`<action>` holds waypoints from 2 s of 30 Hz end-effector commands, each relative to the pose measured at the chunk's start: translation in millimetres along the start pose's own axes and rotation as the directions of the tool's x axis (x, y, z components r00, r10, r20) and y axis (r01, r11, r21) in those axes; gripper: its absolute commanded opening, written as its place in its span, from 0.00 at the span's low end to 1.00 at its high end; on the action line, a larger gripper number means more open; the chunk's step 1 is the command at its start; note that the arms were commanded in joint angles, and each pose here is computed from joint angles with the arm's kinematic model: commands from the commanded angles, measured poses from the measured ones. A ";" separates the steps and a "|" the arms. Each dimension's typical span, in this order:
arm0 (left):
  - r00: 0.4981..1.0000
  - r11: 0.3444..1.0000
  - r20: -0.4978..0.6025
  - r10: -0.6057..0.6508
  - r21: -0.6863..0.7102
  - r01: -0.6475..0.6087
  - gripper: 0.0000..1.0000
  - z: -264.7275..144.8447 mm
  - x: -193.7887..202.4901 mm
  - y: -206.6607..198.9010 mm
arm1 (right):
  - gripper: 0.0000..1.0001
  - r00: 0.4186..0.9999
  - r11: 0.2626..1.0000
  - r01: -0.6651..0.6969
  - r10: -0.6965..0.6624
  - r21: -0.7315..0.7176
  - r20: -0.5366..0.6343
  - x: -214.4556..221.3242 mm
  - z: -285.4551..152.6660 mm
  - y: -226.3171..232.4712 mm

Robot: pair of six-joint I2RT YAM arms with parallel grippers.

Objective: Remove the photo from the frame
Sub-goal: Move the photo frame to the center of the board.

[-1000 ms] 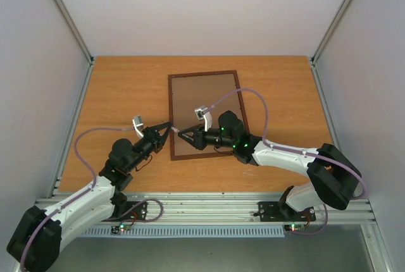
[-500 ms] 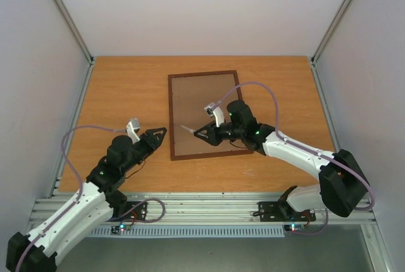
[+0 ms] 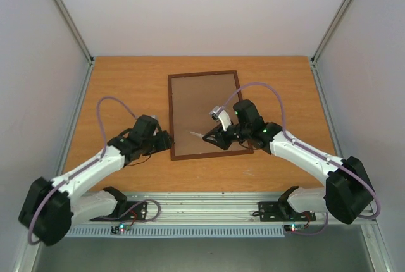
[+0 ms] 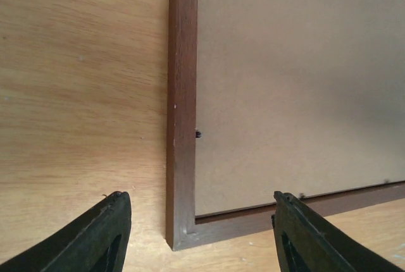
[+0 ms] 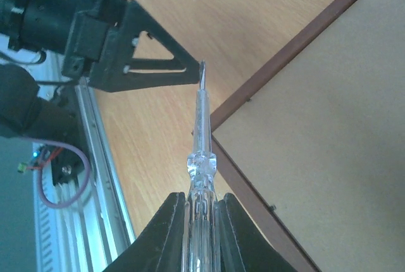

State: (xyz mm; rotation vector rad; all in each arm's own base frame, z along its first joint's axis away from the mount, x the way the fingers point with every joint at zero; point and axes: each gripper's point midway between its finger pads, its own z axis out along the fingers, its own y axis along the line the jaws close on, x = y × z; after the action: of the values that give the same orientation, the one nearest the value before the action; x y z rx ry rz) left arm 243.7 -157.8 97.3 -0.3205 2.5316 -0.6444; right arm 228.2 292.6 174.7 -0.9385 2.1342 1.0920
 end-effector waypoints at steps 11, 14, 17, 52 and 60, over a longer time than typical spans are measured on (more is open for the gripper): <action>0.944 0.969 -0.288 0.161 -0.136 -0.207 0.58 64.1 18.9 9.7 | 0.01 0.995 0.994 0.098 -0.096 0.051 -0.028 13.8 5.4 -19.9; 0.932 0.964 -0.325 0.163 -0.149 -0.220 0.52 70.6 25.2 13.1 | 0.01 0.995 0.994 0.096 -0.094 0.051 -0.026 17.3 7.6 -21.8; 0.921 0.957 -0.348 0.172 -0.163 -0.240 0.44 70.4 31.0 17.3 | 0.01 0.995 0.994 0.093 -0.092 0.053 -0.023 21.9 9.6 -24.0; 0.922 0.975 -0.329 0.203 -0.022 -0.223 0.17 32.9 90.7 21.1 | 0.01 0.974 0.994 -0.013 -0.012 -0.107 -0.228 67.2 38.4 3.1; 0.946 0.981 -0.274 0.170 -0.038 -0.188 0.24 22.4 84.4 24.8 | 0.01 0.966 0.991 -0.024 -0.010 -0.131 -0.257 76.6 62.7 3.7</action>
State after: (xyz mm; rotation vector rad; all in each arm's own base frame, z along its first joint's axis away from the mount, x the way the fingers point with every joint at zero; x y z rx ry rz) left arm 178.9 -172.5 24.4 0.0241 2.8435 -0.5388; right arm 184.4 305.0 81.9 -1.1758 2.3424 1.1503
